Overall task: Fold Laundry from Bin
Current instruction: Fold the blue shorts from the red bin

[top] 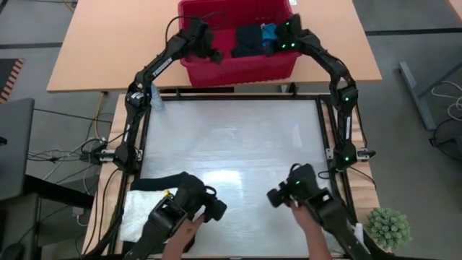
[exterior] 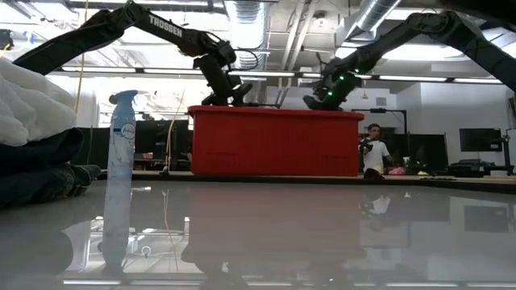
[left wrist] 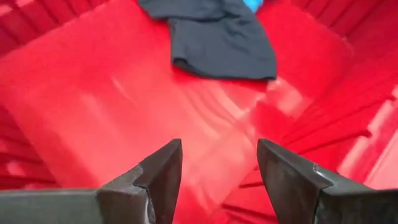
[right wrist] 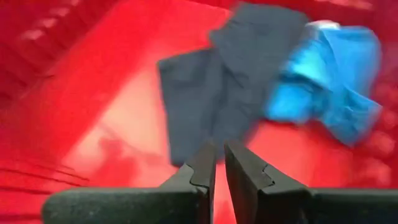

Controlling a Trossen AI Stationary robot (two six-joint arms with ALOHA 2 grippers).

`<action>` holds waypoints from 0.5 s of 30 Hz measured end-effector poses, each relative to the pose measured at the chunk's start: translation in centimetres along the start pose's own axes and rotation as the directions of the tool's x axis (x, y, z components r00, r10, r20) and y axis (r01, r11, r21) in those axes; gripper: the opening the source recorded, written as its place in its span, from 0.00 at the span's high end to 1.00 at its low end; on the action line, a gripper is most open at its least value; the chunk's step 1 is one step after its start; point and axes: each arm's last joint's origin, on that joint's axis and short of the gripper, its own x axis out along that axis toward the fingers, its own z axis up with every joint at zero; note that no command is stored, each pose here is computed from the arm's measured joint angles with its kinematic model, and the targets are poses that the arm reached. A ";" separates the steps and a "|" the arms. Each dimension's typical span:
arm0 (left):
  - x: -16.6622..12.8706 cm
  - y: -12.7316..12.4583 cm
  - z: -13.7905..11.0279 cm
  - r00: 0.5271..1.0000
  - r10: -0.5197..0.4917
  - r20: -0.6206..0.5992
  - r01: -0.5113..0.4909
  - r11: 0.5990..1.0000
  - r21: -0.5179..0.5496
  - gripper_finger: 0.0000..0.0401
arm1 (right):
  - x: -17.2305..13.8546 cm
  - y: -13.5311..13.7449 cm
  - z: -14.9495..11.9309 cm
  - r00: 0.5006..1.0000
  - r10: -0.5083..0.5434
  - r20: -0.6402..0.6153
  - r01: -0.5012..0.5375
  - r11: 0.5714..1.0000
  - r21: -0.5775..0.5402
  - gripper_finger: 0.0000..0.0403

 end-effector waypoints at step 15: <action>-2.1 -0.1 -1.4 0.981 0.004 -0.193 -0.009 1.000 -0.021 0.50 | 0.5 9.3 -0.8 0.975 0.199 -0.101 -0.214 0.961 -0.175 0.85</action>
